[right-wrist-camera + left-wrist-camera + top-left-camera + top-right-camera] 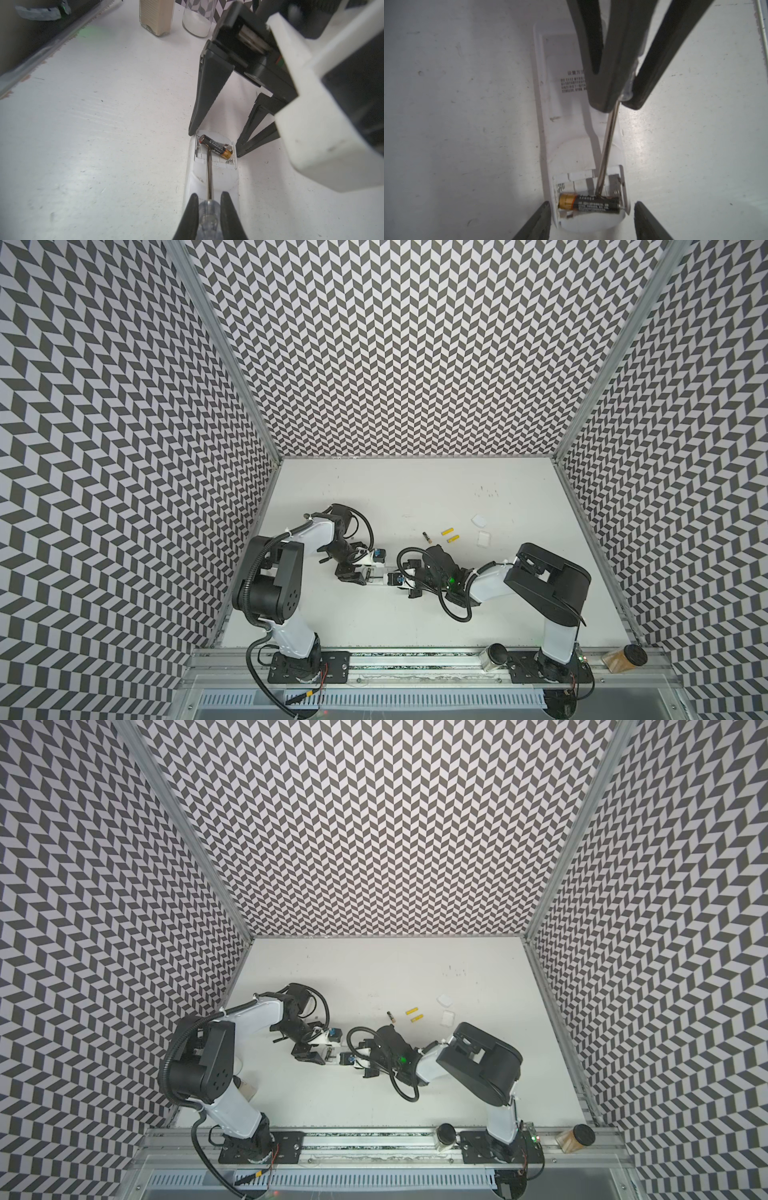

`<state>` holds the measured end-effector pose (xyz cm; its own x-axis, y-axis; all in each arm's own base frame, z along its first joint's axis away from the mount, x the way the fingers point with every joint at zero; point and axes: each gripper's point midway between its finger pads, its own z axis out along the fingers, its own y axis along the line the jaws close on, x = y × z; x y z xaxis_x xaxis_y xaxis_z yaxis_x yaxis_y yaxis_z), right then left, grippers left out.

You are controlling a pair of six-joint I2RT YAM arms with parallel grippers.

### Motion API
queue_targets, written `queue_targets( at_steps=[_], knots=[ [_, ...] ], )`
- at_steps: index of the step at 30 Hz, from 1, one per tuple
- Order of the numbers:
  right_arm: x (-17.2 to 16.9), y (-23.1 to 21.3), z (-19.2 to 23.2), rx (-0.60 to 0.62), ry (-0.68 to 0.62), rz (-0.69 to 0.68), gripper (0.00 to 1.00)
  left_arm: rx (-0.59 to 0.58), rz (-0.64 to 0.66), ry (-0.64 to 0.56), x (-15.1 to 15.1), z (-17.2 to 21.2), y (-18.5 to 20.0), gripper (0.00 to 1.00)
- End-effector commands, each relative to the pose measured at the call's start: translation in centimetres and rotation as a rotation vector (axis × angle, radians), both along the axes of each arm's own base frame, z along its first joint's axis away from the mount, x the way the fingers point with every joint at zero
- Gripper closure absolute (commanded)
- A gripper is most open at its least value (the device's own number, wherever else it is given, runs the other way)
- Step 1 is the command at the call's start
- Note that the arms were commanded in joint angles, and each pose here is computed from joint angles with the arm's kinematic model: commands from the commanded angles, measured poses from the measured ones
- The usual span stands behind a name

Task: Unload the batteries from the remote control
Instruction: 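Pry the remaining battery end up with the screwdriver, right gripper, then close the left gripper on the raised battery end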

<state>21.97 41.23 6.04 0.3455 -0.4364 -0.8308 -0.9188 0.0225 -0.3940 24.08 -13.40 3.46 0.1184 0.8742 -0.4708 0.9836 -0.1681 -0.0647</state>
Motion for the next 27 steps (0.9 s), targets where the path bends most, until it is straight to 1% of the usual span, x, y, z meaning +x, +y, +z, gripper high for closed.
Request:
queue_targets(
  at_steps=[1,5,7,13,20,24,27],
  knots=[
    [0.5,0.0,0.2,0.040,0.034,-0.024,1.00,-0.007,0.003,0.000,-0.3,1.3,-0.4,0.36],
    [0.9,0.2,1.1,0.085,0.046,-0.033,1.00,-0.011,0.016,-0.014,0.1,1.4,-0.4,0.36],
    [0.9,0.2,1.1,0.087,0.052,-0.031,1.00,0.005,0.018,-0.024,0.2,1.0,-0.2,0.36],
    [0.9,0.3,1.1,0.096,0.066,-0.031,1.00,0.005,0.032,-0.026,0.5,0.9,-0.2,0.37],
    [1.0,0.4,0.6,0.082,0.068,-0.031,1.00,0.009,0.046,-0.041,1.2,0.8,-0.2,0.46],
    [1.1,0.4,0.8,0.082,0.068,-0.034,1.00,0.008,0.053,-0.043,1.5,0.7,-0.3,0.57],
    [1.1,0.4,0.4,0.076,0.072,-0.033,1.00,0.015,0.055,-0.049,1.6,0.5,-0.2,0.61]
  ],
)
